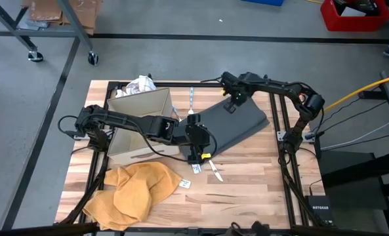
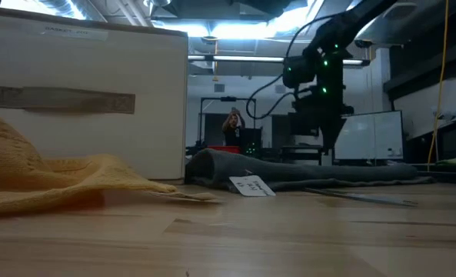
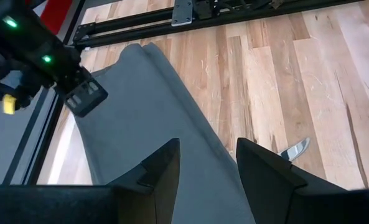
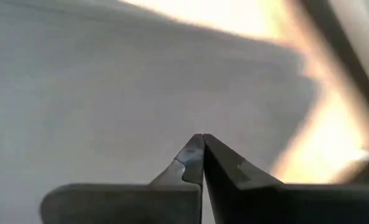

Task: Fold towel
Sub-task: Fold the gray kitchen towel

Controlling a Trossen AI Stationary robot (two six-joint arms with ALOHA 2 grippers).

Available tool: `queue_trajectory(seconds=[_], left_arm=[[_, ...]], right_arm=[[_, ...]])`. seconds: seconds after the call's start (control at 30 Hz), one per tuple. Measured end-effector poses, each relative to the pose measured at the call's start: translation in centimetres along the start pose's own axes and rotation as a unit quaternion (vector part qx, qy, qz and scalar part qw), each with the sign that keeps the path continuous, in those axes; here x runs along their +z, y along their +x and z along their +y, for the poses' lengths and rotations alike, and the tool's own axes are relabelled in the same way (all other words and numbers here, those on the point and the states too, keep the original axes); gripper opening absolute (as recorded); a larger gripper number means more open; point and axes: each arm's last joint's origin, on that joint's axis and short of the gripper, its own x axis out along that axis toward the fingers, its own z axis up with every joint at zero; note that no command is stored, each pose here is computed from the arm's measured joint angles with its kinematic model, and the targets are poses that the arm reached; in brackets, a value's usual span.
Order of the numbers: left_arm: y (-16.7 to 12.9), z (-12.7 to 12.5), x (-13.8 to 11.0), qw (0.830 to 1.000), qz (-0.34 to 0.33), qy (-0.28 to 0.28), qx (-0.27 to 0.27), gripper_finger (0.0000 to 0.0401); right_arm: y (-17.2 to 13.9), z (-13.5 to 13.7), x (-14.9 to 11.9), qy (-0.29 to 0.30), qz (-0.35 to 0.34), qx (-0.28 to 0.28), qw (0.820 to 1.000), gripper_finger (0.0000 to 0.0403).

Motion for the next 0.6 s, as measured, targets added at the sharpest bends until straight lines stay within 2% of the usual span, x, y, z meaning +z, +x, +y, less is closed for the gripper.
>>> queue_trajectory(seconds=[0.1, 0.2, 0.27, 0.4, 0.6], left_arm=[[0.0, 0.0, 0.0, 1.0, 0.0, 0.003, 0.0, 0.015], [0.0, 0.0, 0.0, 1.0, 0.0, 0.008, 0.0, 0.015], [0.0, 0.0, 0.0, 1.0, 0.0, 0.012, 0.0, 0.015], [0.0, 0.0, 0.0, 1.0, 0.0, 0.012, 0.0, 0.015], [0.0, 0.0, 0.0, 1.0, 0.0, 0.012, 0.0, 0.015]], right_arm=[[-0.2, 1.4, -0.2, 0.011, 0.017, 0.106, 0.994, 0.0021], [0.2, 3.4, -1.0, -0.007, 0.033, 0.15, 0.988, 0.0015], [0.5, 4.9, -1.9, -0.03, 0.044, 0.148, 0.988, 0.0007], [1.5, 7.5, -4.1, -0.079, 0.065, 0.108, 0.989, 0.0007], [3.6, 9.3, -7.5, -0.092, 0.102, 0.07, 0.988, 0.0007]])
